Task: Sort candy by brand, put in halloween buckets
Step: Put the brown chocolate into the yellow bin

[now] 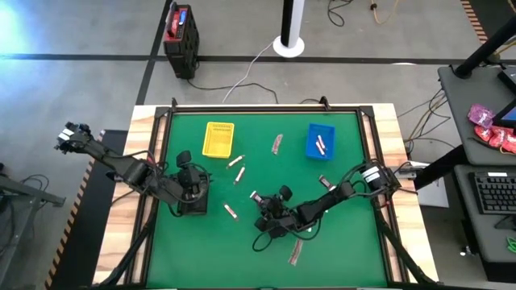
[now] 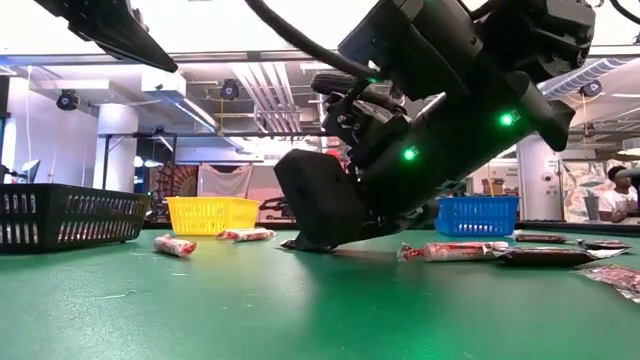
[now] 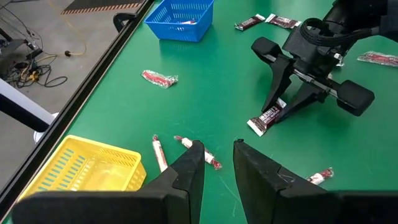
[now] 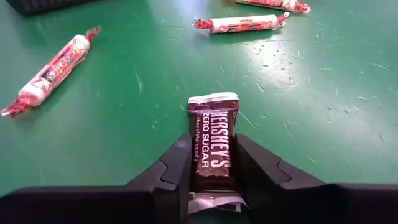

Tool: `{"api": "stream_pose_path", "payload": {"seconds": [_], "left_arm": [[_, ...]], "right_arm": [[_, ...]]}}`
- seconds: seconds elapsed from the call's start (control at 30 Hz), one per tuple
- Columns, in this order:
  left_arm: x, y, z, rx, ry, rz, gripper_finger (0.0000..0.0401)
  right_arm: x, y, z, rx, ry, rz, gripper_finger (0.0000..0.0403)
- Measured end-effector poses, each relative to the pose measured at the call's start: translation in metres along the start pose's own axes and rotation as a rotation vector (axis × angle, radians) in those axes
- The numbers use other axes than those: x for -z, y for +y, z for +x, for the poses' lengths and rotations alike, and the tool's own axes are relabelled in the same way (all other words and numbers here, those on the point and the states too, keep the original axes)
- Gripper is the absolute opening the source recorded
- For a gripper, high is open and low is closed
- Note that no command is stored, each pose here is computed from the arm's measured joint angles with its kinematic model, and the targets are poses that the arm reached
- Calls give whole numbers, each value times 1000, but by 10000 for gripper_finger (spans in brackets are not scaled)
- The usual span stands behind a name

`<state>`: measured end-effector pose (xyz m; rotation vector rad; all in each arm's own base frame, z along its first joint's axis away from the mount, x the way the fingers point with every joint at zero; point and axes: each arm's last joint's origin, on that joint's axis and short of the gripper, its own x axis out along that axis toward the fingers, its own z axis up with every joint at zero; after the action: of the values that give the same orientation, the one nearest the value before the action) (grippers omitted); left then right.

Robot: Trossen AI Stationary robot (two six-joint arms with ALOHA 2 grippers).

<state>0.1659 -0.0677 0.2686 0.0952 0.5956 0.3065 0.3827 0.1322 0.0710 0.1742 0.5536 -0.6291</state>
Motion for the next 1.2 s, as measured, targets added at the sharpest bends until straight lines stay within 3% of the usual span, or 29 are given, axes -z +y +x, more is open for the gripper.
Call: {"api": "stream_pose_path", "payload": {"seconds": [0.2,0.67,0.8,0.87,1.0,1.2], "left_arm": [[0,0,0,0,0,0,70],[6,-2,3,27,18,43,70],[20,-12,13,225,29,175,70],[26,-17,19,287,-37,221,70],[39,-22,30,297,-158,293,70],[51,-24,37,288,-307,388,95]], "right_arm": [[-9,-2,-4,-6,-6,-8,107],[-47,-13,-7,-16,-57,-3,95],[-66,-18,-10,-104,-27,-6,95],[-77,-21,-12,-190,6,8,95],[-97,-27,-17,-367,73,65,95],[-121,-38,-24,-512,108,138,93]]}}
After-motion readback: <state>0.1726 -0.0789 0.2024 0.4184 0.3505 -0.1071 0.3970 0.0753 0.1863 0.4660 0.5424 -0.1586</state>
